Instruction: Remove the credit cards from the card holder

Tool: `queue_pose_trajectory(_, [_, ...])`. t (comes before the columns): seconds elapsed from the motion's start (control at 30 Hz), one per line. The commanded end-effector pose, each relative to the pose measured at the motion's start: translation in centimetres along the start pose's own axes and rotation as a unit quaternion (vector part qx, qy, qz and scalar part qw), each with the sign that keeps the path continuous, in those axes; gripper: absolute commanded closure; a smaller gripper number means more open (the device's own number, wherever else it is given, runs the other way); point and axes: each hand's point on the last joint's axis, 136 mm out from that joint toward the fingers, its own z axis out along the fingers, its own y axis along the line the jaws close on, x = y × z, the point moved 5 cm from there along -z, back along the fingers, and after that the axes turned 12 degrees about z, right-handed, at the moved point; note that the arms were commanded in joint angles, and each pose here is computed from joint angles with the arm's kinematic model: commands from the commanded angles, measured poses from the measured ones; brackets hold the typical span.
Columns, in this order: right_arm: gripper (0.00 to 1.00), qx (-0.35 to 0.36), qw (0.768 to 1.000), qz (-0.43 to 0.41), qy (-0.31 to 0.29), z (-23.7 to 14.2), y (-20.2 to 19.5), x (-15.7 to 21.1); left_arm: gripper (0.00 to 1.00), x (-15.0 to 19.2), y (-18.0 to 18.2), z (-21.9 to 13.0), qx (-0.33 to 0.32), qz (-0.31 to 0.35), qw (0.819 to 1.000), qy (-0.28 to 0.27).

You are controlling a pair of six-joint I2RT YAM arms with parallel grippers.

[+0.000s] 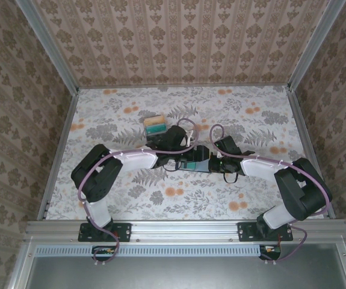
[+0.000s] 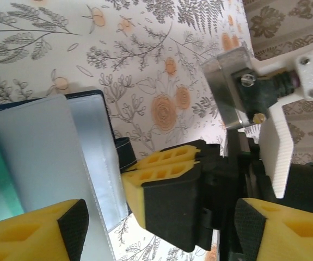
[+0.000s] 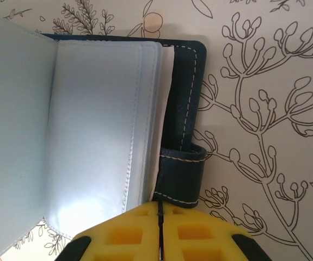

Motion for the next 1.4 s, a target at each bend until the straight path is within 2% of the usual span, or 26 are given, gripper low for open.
queue_pose_trajectory(0.0, [0.91, 0.001, 1.000, 0.004, -0.016, -0.8, 0.3, -0.6, 0.26, 0.0, -0.4, 1.0, 0.022, 0.003, 1.000, 0.004])
queue_pose_trajectory(0.3, [0.86, -0.016, 0.996, 0.031, -0.077, -3.4, -0.8, -1.6, 0.30, 0.8, 0.3, 1.3, 0.025, -0.011, 1.000, 0.002])
queue_pose_trajectory(0.47, [0.84, -0.043, 0.995, 0.023, -0.087, -4.2, -0.4, -1.6, 0.38, 0.4, 1.1, -1.2, -0.014, -0.004, 1.000, -0.014])
queue_pose_trajectory(0.57, [0.84, -0.067, 0.994, 0.022, -0.080, -4.2, 0.2, -1.4, 0.51, 0.6, 2.3, -3.4, -0.054, 0.002, 0.998, -0.018])
queue_pose_trajectory(0.73, [0.81, -0.115, 0.991, 0.018, -0.068, -4.6, 2.1, -1.3, 0.95, 1.7, 5.1, -6.5, -0.115, -0.012, 0.993, -0.021])
queue_pose_trajectory(0.77, [0.81, -0.118, 0.991, 0.015, -0.066, -4.7, 2.5, -1.3, 1.00, 2.0, 5.5, -6.7, -0.118, -0.014, 0.993, -0.019])
queue_pose_trajectory(0.93, [0.84, -0.128, 0.990, 0.010, -0.050, -4.0, 4.4, -1.6, 1.00, 2.8, 7.6, -6.5, -0.132, -0.036, 0.991, -0.006])
queue_pose_trajectory(1.37, [0.86, -0.111, 0.993, 0.031, 0.020, 0.7, 5.9, -1.6, 1.00, 2.5, 8.8, -3.3, -0.109, -0.047, 0.993, 0.022])
